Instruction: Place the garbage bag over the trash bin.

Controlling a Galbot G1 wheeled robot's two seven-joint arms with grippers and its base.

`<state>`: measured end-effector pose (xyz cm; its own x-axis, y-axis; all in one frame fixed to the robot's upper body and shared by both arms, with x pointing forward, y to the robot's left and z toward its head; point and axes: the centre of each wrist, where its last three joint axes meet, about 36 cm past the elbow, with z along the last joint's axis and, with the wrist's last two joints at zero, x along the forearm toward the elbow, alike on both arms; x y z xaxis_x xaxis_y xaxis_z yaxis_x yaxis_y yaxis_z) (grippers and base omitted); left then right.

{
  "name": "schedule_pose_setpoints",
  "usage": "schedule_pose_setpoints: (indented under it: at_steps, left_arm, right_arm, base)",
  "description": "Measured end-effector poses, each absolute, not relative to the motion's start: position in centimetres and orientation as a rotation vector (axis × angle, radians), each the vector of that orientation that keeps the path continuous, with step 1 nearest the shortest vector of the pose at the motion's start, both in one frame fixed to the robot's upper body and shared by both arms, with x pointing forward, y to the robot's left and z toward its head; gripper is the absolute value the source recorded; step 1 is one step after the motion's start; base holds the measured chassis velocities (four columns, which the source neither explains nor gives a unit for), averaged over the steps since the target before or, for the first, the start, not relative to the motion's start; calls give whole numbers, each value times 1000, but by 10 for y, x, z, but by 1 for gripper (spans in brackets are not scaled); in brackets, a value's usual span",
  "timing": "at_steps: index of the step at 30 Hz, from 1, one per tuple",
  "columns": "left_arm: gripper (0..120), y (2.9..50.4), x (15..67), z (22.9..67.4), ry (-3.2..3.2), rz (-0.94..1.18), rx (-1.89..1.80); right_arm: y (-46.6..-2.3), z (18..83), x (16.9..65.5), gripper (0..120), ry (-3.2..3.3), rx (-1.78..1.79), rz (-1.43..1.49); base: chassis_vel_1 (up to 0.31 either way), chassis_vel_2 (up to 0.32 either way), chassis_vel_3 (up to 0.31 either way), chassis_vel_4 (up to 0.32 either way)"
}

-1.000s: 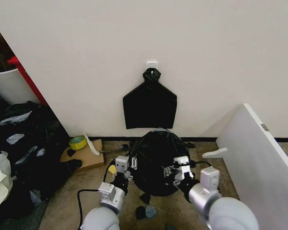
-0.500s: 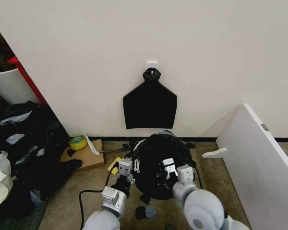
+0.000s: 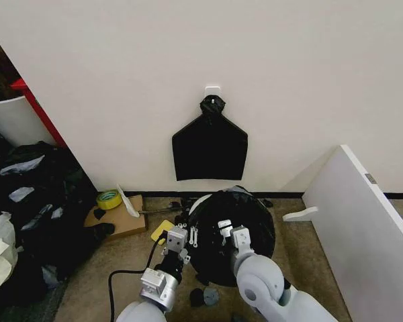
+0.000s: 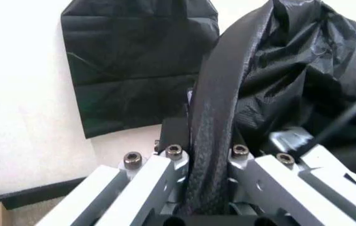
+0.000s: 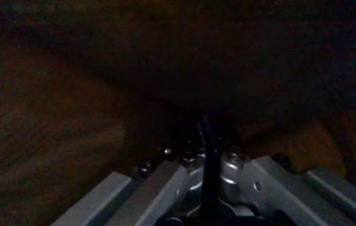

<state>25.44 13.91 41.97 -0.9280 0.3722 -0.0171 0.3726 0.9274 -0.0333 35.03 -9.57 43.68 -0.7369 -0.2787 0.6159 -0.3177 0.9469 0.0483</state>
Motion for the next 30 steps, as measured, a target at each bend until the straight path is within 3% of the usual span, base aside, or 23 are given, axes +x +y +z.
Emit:
schedule_pose_setpoints:
  at_steps: [17,30]
  left_arm:
    - [4,139,248,423,3072,-74,607]
    - [4,141,246,422,3067,-60,637]
  right_arm:
    - [-94,420,376,0,-2447,370,129]
    - [-86,421,357,0,-2449,449,174]
  base:
    - [0,0,0,0]
    - [0,0,0,0]
